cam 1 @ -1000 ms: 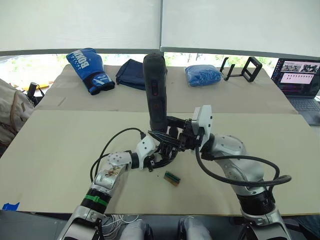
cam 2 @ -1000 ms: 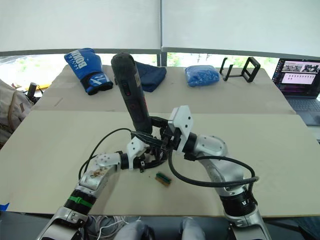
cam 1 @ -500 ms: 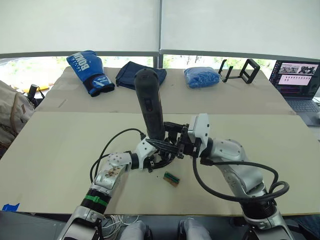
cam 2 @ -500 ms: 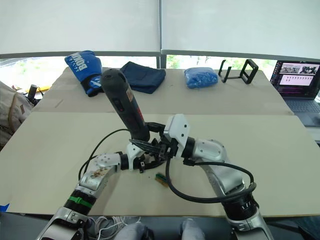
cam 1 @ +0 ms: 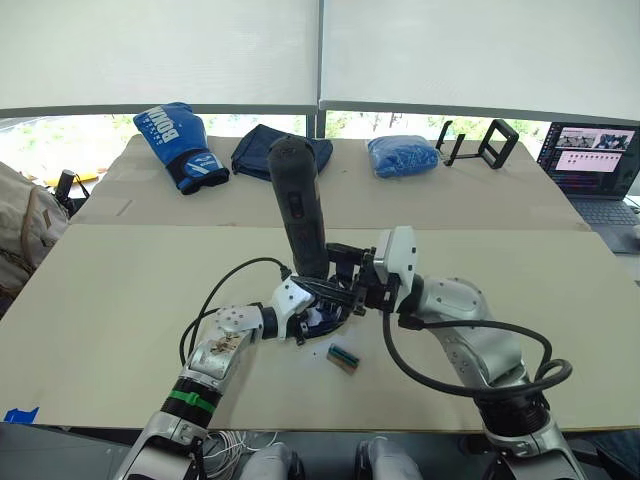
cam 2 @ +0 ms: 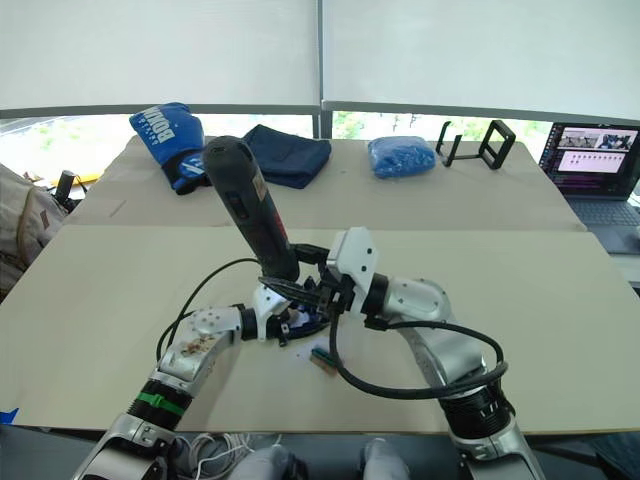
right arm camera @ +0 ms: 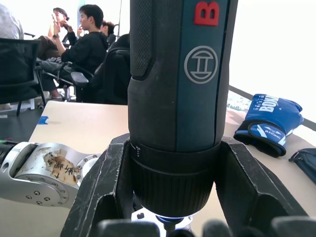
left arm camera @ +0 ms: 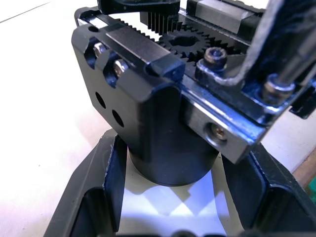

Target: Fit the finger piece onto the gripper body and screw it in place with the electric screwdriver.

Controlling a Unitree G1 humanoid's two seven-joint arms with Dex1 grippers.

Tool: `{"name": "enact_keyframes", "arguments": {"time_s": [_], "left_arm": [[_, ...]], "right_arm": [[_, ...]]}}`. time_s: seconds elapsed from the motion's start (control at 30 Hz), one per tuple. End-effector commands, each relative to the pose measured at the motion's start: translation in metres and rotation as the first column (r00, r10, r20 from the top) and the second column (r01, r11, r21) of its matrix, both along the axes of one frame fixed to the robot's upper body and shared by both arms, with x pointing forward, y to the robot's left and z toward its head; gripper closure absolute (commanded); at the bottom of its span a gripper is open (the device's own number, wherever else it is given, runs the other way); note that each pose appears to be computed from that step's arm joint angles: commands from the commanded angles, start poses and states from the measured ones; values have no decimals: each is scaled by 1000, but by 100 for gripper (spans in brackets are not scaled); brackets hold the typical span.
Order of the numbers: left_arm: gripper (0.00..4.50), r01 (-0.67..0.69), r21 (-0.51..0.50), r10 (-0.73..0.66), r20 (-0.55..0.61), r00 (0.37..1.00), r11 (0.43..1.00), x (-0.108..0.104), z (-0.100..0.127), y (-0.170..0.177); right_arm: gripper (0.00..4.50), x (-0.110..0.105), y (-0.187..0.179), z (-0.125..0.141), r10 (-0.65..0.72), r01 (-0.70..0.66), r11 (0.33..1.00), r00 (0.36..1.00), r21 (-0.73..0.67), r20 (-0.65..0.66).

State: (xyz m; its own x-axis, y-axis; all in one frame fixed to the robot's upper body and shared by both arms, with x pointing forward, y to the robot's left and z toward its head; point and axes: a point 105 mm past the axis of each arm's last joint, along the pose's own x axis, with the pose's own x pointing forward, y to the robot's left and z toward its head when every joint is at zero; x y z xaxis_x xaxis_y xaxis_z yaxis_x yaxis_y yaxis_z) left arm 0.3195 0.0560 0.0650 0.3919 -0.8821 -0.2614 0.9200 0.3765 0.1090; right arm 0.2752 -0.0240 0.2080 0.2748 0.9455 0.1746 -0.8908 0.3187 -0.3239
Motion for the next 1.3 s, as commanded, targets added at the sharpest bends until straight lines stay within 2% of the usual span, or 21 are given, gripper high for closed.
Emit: {"name": "enact_keyframes", "arguments": {"time_s": [0.03, 0.13, 0.2, 0.27, 0.43, 0.63, 0.7, 0.77, 0.8, 0.97, 1.07, 1.13, 1.2, 1.23, 1.27, 1.3], "left_arm": [[222, 11, 43, -8, -68, 998, 999, -7, -20, -2], [222, -18, 50, 22, -62, 998, 999, -3, -20, -1], [222, -52, 55, 55, -52, 997, 997, 2, -21, 1], [222, -73, 57, 75, -42, 996, 996, 5, -21, 1], [222, -112, 56, 113, -20, 993, 992, 13, -21, 1], [222, -109, 40, 110, -43, 993, 993, 13, -23, -1], [116, -115, 27, 116, -40, 992, 993, 13, -22, 0], [32, -121, 22, 122, -32, 992, 992, 13, -21, 3], [6, -124, 20, 125, -27, 992, 992, 13, -21, 5], [6, -132, 11, 132, -1, 991, 991, 11, -17, 15], [6, -130, -58, 131, 28, 991, 990, -1, 2, 48], [6, -141, -79, 144, 34, 989, 987, -5, 8, 62], [6, -111, -105, 116, 46, 992, 988, -14, 17, 79], [6, -64, -129, 71, 55, 996, 990, -25, 27, 94], [6, -26, -143, 35, 65, 997, 989, -33, 35, 103], [6, 13, -156, 0, 83, 997, 988, -41, 46, 112]], "right_arm": [[256, 4, -6, 13, 13, -12, 999, 1000, 36, -14], [256, 2, -8, 43, 39, -42, 992, 999, 120, 25], [256, -7, -9, 67, 92, -105, 984, 992, 143, 90], [256, -18, -10, 77, 150, -168, 977, 979, 128, 140], [256, -33, -16, 89, 212, -240, 961, 957, 135, 198], [256, -47, -24, 89, 256, -282, 952, 947, 122, 193], [256, -53, -30, 91, 267, -291, 950, 945, 111, 191], [256, -58, -37, 95, 273, -295, 951, 944, 97, 186], [256, -60, -39, 97, 274, -294, 951, 944, 93, 184], [256, -66, -52, 106, 268, -283, 955, 951, 84, 156], [256, -52, -89, 117, 153, -153, 988, 988, 30, -19], [256, -47, -104, 119, 86, -87, 996, 990, -3, -112], [256, -34, -125, 108, -77, 49, 990, 973, -133, -220], [256, -20, -152, 87, -290, 193, 928, 912, -320, -291], [256, -14, -176, 74, -438, 273, 850, 843, -451, -314], [256, -8, -195, 66, -531, 319, 792, 781, -521, -329]]}}
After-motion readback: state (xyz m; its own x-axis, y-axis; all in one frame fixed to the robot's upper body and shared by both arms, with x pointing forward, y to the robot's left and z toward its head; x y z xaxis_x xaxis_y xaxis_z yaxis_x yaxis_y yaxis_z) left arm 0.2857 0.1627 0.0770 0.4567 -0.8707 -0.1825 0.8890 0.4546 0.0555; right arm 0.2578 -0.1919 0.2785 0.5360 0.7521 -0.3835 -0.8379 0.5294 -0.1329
